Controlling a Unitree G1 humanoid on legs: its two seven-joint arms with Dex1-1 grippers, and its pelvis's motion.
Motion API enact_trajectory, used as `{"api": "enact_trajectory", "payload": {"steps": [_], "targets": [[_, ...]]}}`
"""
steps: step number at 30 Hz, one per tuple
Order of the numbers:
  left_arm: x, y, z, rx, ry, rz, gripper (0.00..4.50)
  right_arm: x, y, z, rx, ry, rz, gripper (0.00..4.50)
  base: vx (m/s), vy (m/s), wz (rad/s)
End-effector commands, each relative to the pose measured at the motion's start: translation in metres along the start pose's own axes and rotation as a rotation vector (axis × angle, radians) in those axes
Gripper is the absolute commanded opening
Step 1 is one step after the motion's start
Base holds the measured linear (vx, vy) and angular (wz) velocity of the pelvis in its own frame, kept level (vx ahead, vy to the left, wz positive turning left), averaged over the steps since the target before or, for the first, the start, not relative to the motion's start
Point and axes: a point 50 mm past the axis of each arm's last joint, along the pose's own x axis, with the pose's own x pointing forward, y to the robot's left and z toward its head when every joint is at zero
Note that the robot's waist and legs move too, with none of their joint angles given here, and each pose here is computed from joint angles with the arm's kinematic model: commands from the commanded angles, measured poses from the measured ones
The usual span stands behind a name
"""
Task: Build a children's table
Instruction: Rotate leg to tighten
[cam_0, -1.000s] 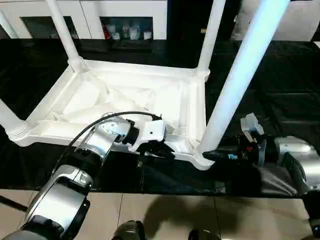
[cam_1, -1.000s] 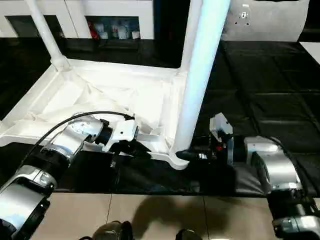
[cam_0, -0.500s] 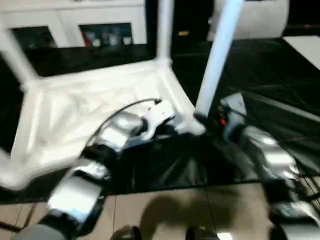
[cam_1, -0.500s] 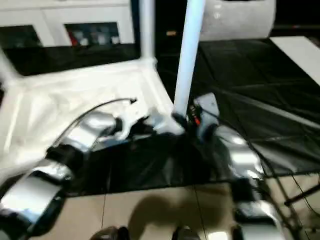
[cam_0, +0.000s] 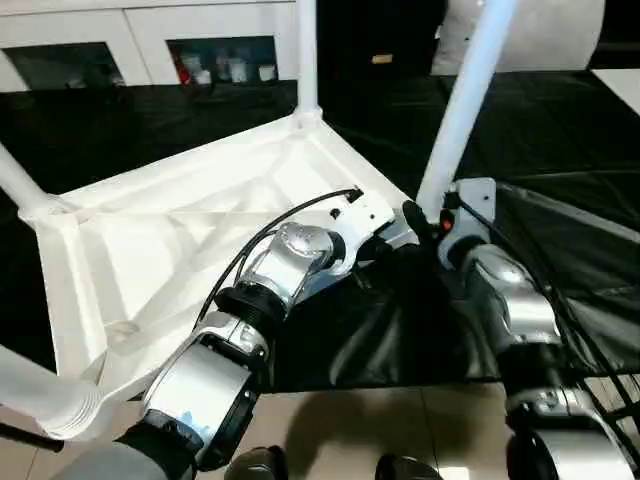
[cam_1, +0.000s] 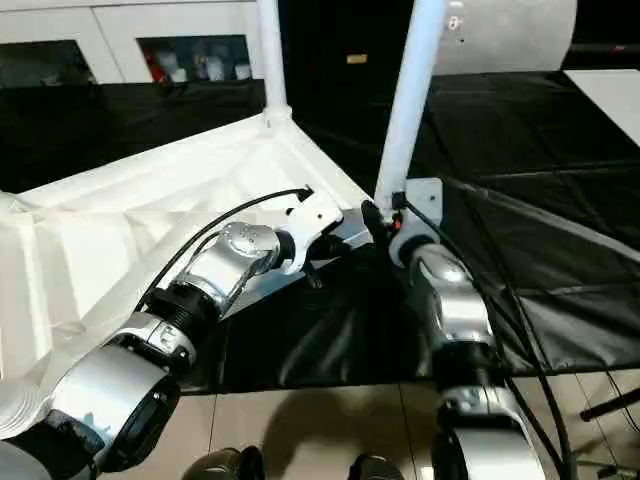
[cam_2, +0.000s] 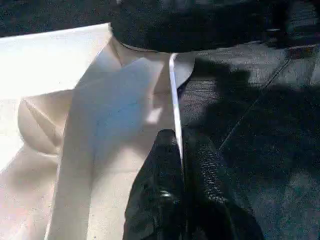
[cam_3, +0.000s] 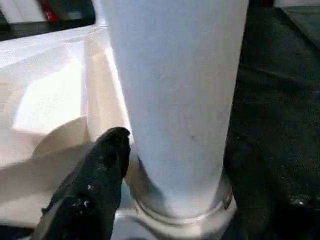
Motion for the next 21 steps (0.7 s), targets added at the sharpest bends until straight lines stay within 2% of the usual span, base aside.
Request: {"api": "enact_trajectory", "payload": {"steps": [1, 2, 3, 5, 7, 11, 14, 18, 21], "targets": [[-0.002, -0.002, -0.006, 0.050, 0.012, -0.045, 0.00, -0.007, -0.008, -0.004, -0.005, 0.007, 0.022, 3.45, 0.000, 0.000, 0.00], [-0.002, -0.001, -0.006, 0.051, 0.013, -0.047, 0.00, -0.008, -0.009, -0.003, -0.009, 0.007, 0.023, 3.45, 0.000, 0.000, 0.00], [-0.005, 0.001, -0.011, 0.060, 0.029, -0.051, 0.00, -0.014, -0.016, 0.000, -0.041, -0.009, 0.065, 3.62, 0.000, 0.000, 0.00], [-0.007, 0.003, -0.014, 0.068, 0.039, -0.054, 0.00, -0.019, -0.019, 0.003, -0.056, -0.024, 0.115, 3.74, 0.000, 0.000, 0.00], [-0.013, 0.006, -0.021, 0.082, 0.058, -0.069, 0.00, -0.033, -0.022, 0.012, -0.071, -0.048, 0.274, 3.97, 0.000, 0.000, 0.00], [-0.020, 0.010, -0.028, 0.119, 0.067, -0.091, 0.00, -0.048, -0.028, 0.016, -0.133, -0.010, 0.413, 4.28, 0.000, 0.000, 0.00], [-0.032, 0.013, -0.039, 0.178, 0.093, -0.171, 0.00, -0.054, -0.037, 0.025, -0.168, -0.004, 0.488, 4.48, 0.000, 0.000, 0.00], [-0.042, 0.014, -0.047, 0.202, 0.111, -0.236, 0.00, -0.056, -0.037, 0.029, -0.217, 0.010, 0.566, 4.48, 0.000, 0.000, 0.00], [-0.055, 0.015, -0.057, 0.230, 0.127, -0.318, 0.00, -0.058, -0.031, 0.030, -0.242, 0.034, 0.697, 4.48, 0.000, 0.000, 0.00]]}}
